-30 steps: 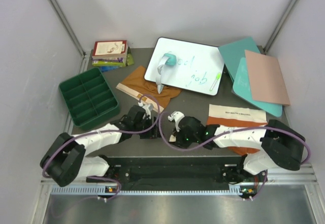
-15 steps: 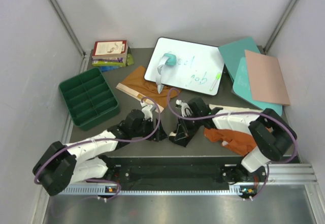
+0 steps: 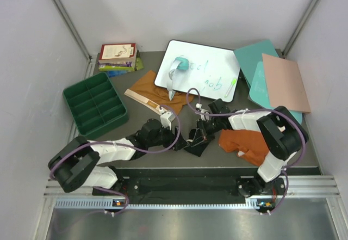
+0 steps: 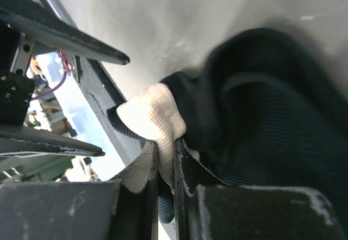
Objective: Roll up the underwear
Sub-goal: Roll the underwear to the center of the board.
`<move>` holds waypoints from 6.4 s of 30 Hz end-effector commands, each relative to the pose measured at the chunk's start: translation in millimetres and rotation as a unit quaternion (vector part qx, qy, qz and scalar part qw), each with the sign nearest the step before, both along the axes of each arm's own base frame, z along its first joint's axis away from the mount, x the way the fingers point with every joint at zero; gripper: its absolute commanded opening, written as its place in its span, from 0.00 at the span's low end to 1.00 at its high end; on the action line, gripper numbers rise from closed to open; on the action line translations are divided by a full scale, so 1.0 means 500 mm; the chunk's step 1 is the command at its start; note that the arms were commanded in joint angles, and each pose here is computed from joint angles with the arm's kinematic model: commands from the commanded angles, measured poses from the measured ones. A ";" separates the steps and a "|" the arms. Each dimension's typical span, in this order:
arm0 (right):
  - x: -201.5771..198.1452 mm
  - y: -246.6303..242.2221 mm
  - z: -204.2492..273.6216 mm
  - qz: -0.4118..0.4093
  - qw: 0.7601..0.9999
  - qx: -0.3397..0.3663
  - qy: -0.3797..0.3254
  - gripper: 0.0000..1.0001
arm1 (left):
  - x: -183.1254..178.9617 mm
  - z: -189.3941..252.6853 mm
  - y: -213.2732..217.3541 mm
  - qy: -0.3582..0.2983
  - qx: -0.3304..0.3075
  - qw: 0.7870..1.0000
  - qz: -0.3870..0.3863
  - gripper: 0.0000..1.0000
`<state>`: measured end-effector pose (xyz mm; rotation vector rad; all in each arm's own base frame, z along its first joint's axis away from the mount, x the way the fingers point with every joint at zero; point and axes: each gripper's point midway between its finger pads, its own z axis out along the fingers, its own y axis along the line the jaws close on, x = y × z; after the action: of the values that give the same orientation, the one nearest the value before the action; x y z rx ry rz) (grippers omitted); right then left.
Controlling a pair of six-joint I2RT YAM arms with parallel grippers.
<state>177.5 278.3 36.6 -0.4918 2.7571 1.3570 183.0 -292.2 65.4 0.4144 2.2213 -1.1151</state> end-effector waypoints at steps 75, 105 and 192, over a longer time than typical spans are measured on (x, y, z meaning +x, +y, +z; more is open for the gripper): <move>0.020 -0.123 -0.084 -0.216 0.971 -0.103 -0.027 0.12 | 0.028 -0.063 -0.047 0.068 0.029 0.997 0.016 0.14; 0.002 -0.066 -0.100 -0.052 0.998 -0.044 0.007 0.00 | 0.082 -0.062 0.010 0.029 -0.014 0.994 0.108 0.58; -0.076 0.081 0.009 0.031 0.991 0.000 -0.133 0.00 | 0.014 0.038 0.089 0.040 0.037 0.997 0.053 0.56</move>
<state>155.6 313.6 36.6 -0.7700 2.4575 0.9022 188.0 -239.2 74.1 0.2006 2.4502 -0.9435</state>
